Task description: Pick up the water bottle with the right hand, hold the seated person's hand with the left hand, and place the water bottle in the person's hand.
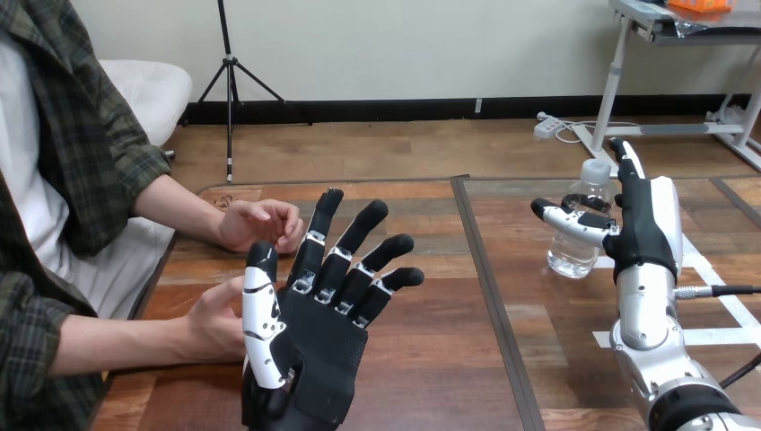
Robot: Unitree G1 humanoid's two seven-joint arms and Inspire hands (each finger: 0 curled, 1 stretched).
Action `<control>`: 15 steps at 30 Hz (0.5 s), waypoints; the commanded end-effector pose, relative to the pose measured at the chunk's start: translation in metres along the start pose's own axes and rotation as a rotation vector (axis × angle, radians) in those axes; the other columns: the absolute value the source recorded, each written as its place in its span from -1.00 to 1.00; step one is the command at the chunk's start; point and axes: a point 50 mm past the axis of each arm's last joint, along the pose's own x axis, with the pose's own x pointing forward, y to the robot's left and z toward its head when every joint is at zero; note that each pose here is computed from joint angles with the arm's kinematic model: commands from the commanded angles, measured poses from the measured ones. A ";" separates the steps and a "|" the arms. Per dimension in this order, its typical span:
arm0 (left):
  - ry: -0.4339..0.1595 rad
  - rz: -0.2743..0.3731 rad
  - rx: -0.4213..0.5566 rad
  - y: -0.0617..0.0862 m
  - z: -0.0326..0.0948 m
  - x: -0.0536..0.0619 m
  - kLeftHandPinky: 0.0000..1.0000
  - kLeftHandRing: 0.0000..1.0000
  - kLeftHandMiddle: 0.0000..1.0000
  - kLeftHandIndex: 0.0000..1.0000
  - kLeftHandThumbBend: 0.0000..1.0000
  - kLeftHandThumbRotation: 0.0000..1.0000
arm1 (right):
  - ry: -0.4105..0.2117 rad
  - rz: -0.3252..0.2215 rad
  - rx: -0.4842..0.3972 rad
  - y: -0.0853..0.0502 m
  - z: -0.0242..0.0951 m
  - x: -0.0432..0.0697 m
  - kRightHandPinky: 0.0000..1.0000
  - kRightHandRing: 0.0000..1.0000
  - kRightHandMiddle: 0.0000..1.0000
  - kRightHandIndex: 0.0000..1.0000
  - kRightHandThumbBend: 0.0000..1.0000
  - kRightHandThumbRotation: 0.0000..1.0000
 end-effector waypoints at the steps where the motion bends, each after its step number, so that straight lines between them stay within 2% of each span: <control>1: -0.086 0.024 -0.069 -0.016 -0.004 0.000 0.23 0.43 0.67 0.97 0.04 1.00 | -0.085 -0.021 0.029 -0.005 0.037 0.020 0.78 0.91 0.93 0.90 0.33 -1.00; 15: -0.088 0.031 -0.065 -0.015 -0.004 -0.001 0.24 0.43 0.67 0.97 0.05 1.00 | -0.063 -0.009 0.008 -0.006 0.036 0.021 0.81 0.93 0.94 0.92 0.32 -1.00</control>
